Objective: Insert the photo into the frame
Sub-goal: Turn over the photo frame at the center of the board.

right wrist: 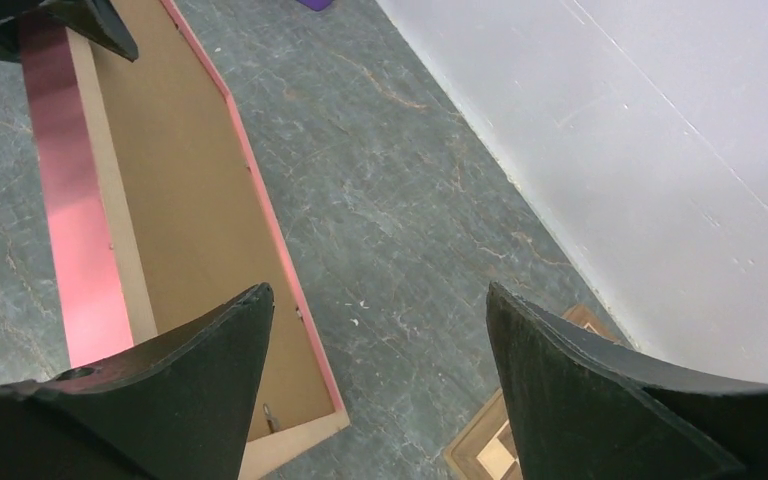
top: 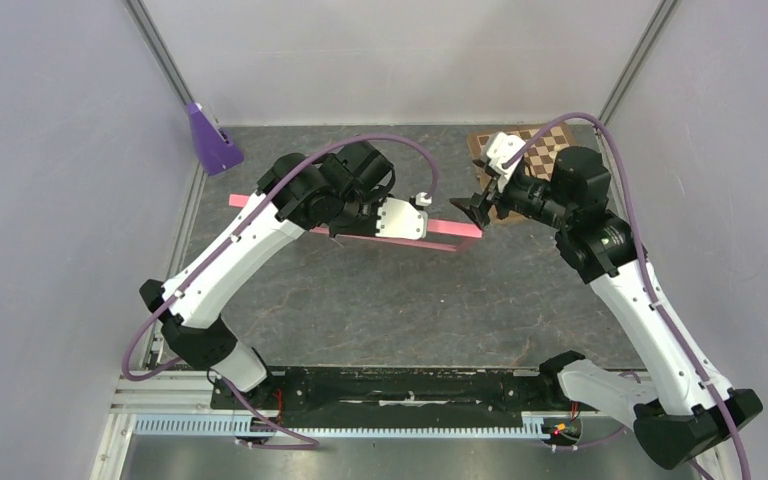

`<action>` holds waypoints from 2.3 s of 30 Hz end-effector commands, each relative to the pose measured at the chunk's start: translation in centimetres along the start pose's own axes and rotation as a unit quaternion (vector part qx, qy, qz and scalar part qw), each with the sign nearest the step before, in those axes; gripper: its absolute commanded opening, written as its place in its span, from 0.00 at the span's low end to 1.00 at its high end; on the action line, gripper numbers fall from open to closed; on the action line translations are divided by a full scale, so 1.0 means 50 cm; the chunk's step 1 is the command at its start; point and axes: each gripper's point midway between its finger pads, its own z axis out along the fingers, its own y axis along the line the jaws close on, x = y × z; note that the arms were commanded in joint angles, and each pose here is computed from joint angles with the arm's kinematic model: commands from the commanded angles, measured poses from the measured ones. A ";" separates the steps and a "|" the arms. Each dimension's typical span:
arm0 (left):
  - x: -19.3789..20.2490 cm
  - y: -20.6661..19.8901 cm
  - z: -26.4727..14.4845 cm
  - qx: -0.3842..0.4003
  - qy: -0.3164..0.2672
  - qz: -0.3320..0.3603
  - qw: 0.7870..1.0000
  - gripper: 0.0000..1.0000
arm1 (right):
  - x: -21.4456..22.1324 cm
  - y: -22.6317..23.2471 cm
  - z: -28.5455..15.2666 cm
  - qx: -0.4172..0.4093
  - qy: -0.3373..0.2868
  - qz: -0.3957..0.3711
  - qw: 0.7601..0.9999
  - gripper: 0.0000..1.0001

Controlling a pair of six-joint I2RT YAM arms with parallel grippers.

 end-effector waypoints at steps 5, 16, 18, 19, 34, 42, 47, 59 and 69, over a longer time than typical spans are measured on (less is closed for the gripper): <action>-0.020 0.045 -0.046 -0.062 -0.033 -0.020 0.997 0.02 | -0.056 0.033 -0.050 -0.040 -0.026 -0.042 0.998 0.80; -0.017 0.049 0.013 -0.061 0.004 -0.012 0.998 0.02 | -0.036 0.081 -0.064 -0.103 -0.002 -0.034 0.994 0.81; -0.020 0.052 0.018 -0.062 0.007 -0.010 0.998 0.02 | -0.031 0.084 -0.062 -0.106 0.001 -0.033 0.994 0.81; -0.022 0.053 0.020 -0.063 0.008 -0.008 0.998 0.02 | -0.026 0.086 -0.060 -0.108 0.003 -0.031 0.994 0.81; -0.046 0.078 0.030 -0.083 0.019 -0.007 0.996 0.02 | 0.072 0.099 -0.035 -0.093 0.084 -0.061 0.990 0.78; -0.051 0.076 0.014 -0.085 0.006 -0.004 0.996 0.02 | 0.097 0.099 -0.019 -0.082 0.102 -0.082 0.988 0.63; -0.053 0.070 0.005 -0.081 -0.005 -0.007 0.997 0.02 | 0.116 0.111 -0.005 -0.094 0.110 -0.084 0.986 0.47; -0.046 0.073 -0.010 -0.093 -0.010 -0.012 0.996 0.02 | 0.080 0.097 -0.010 -0.072 0.088 -0.085 0.990 0.00; -0.035 0.104 -0.030 -0.130 -0.022 -0.037 0.991 0.48 | 0.065 0.098 -0.006 -0.087 0.090 -0.072 0.989 0.00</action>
